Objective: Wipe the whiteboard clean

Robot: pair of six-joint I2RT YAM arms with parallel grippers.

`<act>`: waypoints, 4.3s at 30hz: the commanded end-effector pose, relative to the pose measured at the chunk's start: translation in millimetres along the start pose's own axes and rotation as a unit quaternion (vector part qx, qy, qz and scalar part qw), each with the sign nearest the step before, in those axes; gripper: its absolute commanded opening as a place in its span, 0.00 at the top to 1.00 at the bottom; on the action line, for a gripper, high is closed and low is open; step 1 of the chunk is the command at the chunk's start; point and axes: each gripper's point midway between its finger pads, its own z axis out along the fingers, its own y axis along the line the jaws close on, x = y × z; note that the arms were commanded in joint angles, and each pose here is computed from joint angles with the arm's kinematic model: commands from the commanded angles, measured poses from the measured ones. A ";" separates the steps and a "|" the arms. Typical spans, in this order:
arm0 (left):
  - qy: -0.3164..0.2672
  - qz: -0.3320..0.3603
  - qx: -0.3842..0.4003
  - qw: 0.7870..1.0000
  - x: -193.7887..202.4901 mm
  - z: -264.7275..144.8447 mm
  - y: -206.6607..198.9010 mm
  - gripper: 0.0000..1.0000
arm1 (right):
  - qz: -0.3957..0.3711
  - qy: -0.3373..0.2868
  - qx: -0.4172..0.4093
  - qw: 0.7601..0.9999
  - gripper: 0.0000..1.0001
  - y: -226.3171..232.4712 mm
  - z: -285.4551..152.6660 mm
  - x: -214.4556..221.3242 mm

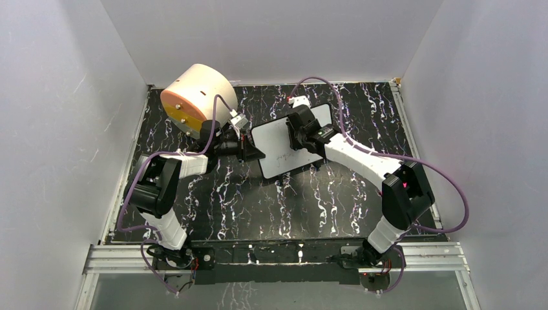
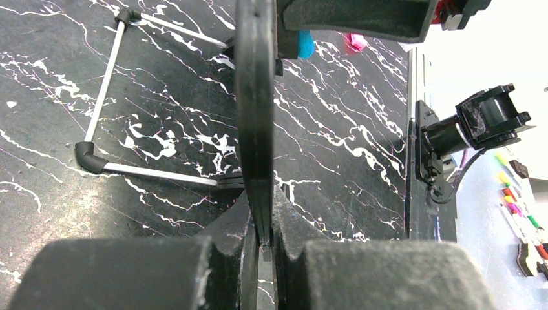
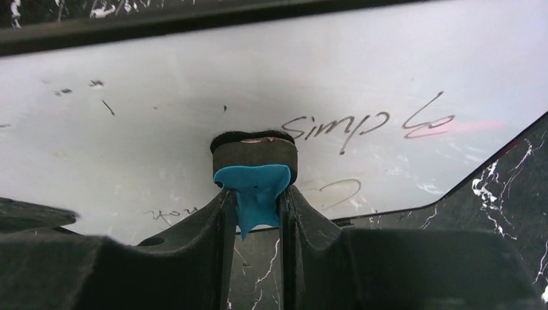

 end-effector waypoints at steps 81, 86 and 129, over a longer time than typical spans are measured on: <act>0.039 0.022 0.028 0.999 12.4 3.5 -14.9 1.00 | 0.021 -0.115 0.030 0.993 0.85 -77.0 -1.7 -70.7; 0.042 0.023 0.026 0.999 11.7 3.7 -14.2 1.00 | 0.036 -0.084 0.038 0.995 0.85 -93.1 7.0 -38.4; 0.046 0.019 0.026 0.998 12.7 5.3 -15.6 1.00 | 0.086 -0.076 -0.053 0.992 0.85 -44.7 -1.8 -14.8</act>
